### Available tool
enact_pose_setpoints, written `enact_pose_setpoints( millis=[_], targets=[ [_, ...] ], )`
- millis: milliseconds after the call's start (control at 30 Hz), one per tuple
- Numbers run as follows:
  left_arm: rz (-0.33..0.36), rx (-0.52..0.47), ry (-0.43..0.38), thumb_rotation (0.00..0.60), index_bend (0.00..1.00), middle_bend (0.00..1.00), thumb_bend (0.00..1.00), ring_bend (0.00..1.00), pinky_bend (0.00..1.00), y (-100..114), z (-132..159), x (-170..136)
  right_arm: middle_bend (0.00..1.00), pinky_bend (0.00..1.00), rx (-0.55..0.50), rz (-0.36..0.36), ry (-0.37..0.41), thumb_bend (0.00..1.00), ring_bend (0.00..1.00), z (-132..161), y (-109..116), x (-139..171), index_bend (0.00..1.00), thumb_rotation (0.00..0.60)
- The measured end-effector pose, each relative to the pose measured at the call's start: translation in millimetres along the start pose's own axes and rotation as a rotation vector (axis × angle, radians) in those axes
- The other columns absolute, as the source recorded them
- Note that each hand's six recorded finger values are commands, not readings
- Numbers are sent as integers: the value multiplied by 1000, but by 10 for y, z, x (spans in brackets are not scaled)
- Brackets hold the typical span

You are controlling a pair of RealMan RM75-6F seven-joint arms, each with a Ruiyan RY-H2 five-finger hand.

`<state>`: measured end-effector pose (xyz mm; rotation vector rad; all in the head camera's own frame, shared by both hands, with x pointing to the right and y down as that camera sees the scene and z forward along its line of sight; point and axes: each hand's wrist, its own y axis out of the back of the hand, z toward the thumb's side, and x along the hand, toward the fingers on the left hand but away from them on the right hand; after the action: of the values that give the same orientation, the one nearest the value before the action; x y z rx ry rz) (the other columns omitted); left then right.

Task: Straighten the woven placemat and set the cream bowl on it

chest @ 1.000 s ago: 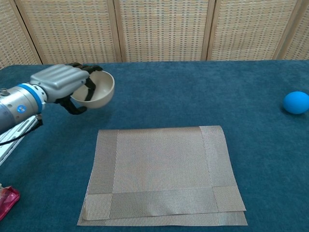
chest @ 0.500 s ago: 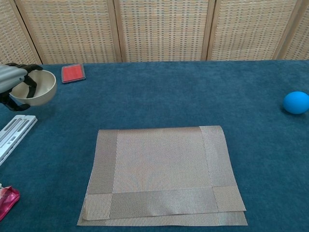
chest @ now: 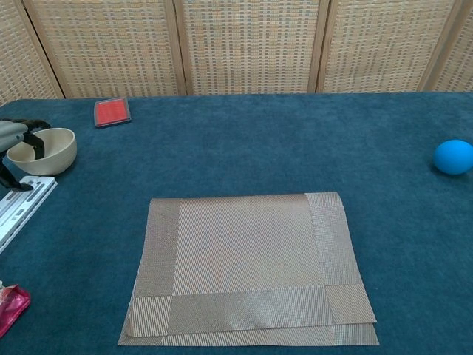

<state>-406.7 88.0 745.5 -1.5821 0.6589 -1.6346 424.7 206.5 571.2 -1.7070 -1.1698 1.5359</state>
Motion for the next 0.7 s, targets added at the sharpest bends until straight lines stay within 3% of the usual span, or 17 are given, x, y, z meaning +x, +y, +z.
enact_pose_setpoints(
  millis=[200,333,567,700],
  targets=[
    [21,-20,-11,600,176,0,59,0,0,69,4,-21,0,0,0,2,2,106,0,4,-4,1,62,600],
    [41,-39,-28,600,169,0,64,0,0,131,38,-51,0,0,-1,1,3,106,0,7,-1,3,62,600],
    [146,-69,-146,600,422,0,150,0,0,377,317,-217,0,0,-1,0,1,106,0,4,1,2,62,600],
    [185,-79,-300,600,513,0,250,0,0,440,714,-495,0,0,0,5,-3,107,0,-6,-9,-1,62,600]
  ],
)
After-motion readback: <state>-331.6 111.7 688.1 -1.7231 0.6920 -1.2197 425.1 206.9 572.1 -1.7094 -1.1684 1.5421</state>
